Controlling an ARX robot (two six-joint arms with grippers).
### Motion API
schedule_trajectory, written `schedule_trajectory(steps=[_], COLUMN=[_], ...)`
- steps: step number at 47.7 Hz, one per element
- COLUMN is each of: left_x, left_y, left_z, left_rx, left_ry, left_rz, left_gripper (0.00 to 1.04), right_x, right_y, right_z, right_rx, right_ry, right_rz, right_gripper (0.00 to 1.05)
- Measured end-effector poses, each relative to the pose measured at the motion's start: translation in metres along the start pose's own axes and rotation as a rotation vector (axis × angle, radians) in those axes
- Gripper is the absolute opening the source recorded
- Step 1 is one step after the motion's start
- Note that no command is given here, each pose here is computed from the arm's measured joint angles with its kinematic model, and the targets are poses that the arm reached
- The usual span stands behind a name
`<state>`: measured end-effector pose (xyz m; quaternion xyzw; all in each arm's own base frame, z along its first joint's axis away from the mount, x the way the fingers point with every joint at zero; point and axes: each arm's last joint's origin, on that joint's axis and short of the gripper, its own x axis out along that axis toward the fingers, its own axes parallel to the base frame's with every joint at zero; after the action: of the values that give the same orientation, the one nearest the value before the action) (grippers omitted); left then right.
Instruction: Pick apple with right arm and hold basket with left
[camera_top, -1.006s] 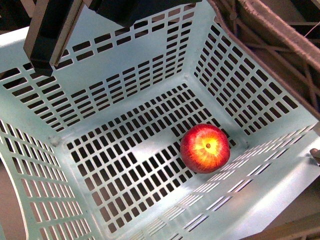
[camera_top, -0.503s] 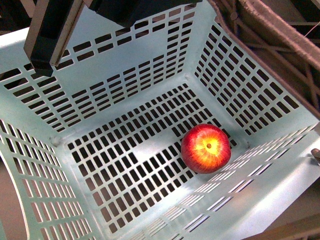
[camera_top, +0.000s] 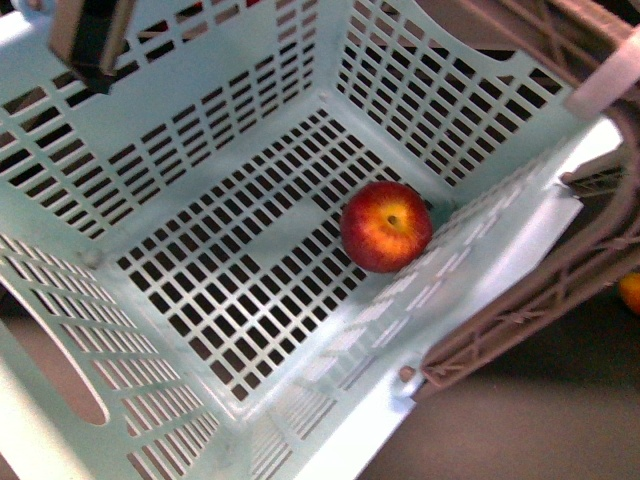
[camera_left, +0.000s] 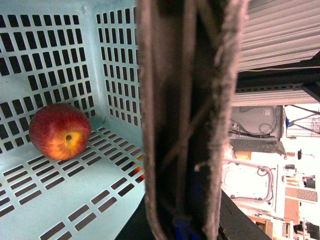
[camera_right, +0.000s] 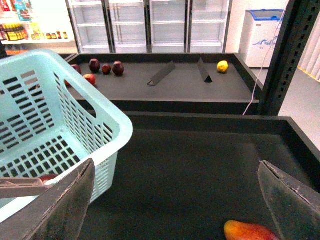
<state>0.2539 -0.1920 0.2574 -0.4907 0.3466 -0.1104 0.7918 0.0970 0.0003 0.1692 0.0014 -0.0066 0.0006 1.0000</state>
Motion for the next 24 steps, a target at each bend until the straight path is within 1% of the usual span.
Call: schedule_trajectory(steps=[6, 12, 17, 24], left_x=[0.004, 0.004, 0.002, -0.003], left_y=[0.006, 0.014, 0.033, 0.063], left_z=[0.014, 0.037, 0.061, 0.082], left_rx=[-0.075, -0.14, -0.213, -0.311], left_ry=[-0.028, -0.111, -0.215, -0.323], left_rz=[0.011, 0.024, 0.053, 0.105], left_gripper=[0.07, 0.07, 0.07, 0.07], right_x=[0.0, 0.0, 0.0, 0.0], right_y=[0.0, 0.0, 0.0, 0.0], right_z=[0.0, 0.0, 0.0, 0.0], right_rx=[0.0, 0.0, 0.0, 0.0], right_ry=[0.0, 0.0, 0.0, 0.0], right_rz=[0.0, 0.0, 0.0, 0.0], right_gripper=[0.96, 0.96, 0.96, 0.96])
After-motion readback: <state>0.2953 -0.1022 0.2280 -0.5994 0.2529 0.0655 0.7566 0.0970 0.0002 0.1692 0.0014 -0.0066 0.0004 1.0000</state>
